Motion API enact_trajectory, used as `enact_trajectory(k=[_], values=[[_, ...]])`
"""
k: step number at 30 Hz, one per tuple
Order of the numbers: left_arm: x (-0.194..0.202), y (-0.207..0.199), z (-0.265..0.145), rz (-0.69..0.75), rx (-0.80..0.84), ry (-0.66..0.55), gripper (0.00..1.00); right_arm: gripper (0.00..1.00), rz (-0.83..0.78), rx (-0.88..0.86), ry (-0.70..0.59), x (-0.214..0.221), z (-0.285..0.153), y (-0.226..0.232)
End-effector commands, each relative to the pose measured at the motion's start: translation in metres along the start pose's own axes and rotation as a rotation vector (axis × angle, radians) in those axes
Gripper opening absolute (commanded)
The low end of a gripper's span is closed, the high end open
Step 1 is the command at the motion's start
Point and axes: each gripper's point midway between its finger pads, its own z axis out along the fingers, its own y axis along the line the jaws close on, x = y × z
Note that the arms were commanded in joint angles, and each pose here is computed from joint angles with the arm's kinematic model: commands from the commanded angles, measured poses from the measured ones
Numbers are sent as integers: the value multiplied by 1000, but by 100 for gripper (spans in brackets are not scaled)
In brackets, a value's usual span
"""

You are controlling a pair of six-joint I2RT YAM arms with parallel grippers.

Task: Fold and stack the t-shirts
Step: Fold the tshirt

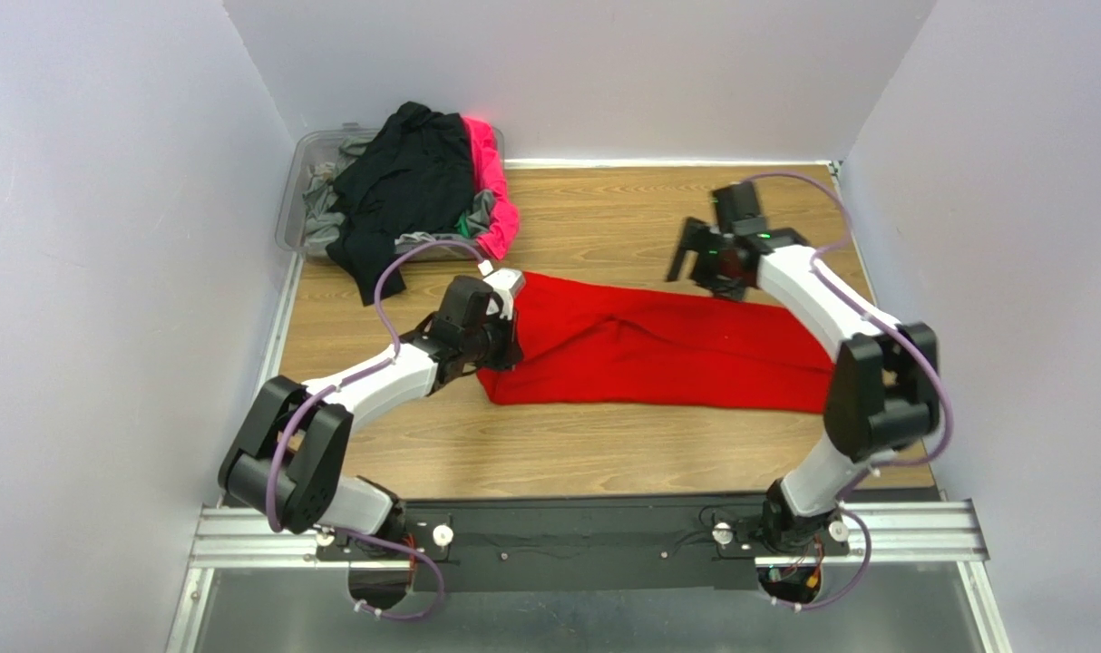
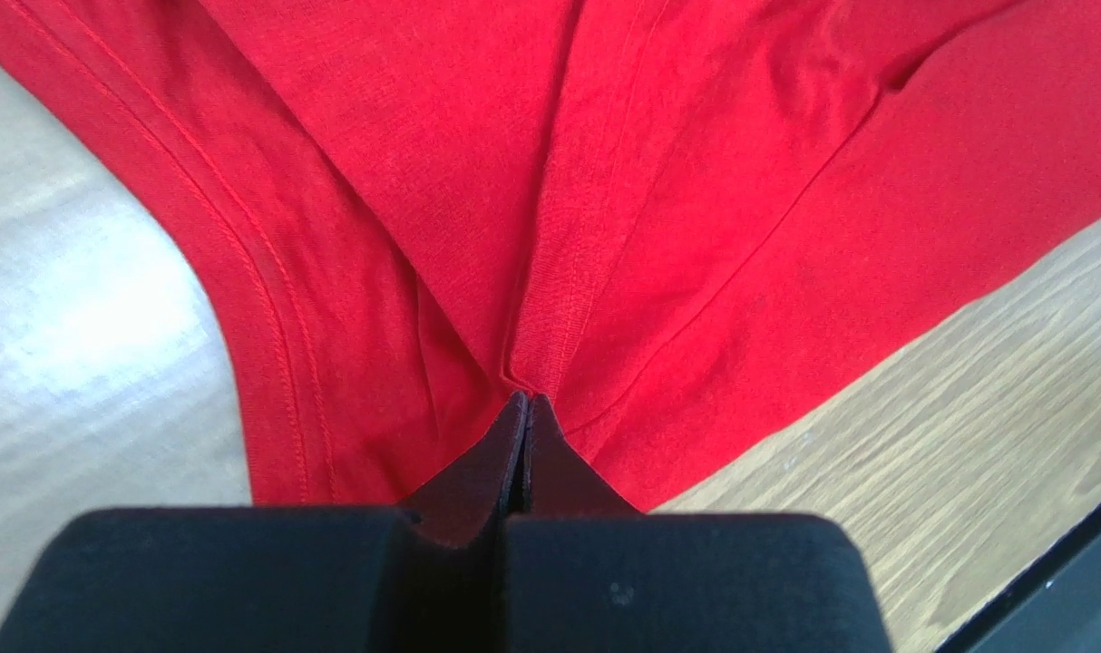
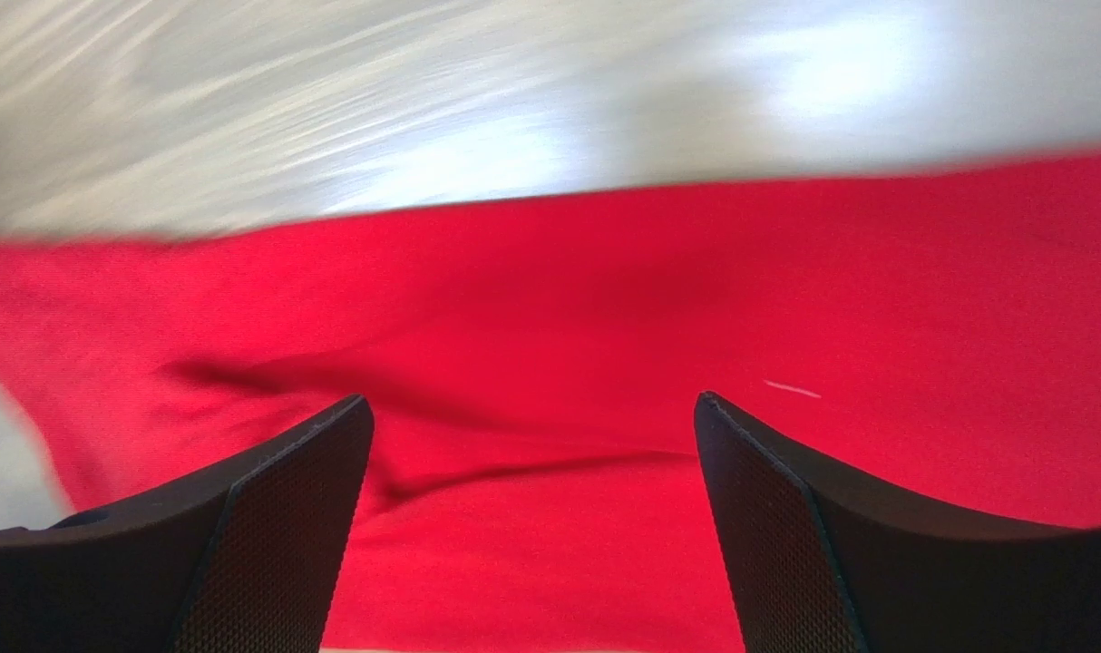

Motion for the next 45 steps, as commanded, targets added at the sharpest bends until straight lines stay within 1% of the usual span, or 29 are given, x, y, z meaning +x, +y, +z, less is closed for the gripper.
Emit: enact_trajectory(k=[1,2,3,5,6,7,8,9,12,14,18,23,26,37,41,45], values=[[15,-3,3,-3,19,30,0,91,-103,-212,39,17,10,98],[18,-2,4,-5,17,39,0,90,-130,-236,47,22,12,113],[21,-1,6,-8,14,49,0,88,-177,-260,91,43,22,134],[24,0,8,-10,11,59,0,84,-223,-316,84,44,21,167],[26,1,10,-11,10,67,0,84,-262,-344,104,59,22,185],[29,2,11,-13,7,77,0,84,-282,-341,132,70,34,191],[30,2,12,-14,6,80,0,80,-298,-366,121,68,34,206],[31,3,13,-15,5,84,0,79,-319,-382,131,76,35,217],[29,2,16,-11,9,73,0,72,-344,-380,160,91,52,228],[28,2,16,-11,9,73,0,68,-351,-366,190,103,65,226],[29,3,17,-11,9,73,0,66,-391,-357,227,122,76,224],[30,3,19,-12,8,79,0,65,-404,-331,226,126,79,217],[27,2,19,-11,9,73,0,61,-412,-312,214,124,77,210],[24,1,19,-10,11,68,0,61,-448,-229,58,85,66,205],[25,2,19,-10,11,69,0,61,-463,-210,44,82,67,201],[23,1,19,-9,11,66,0,58,-469,-209,73,91,72,197]])
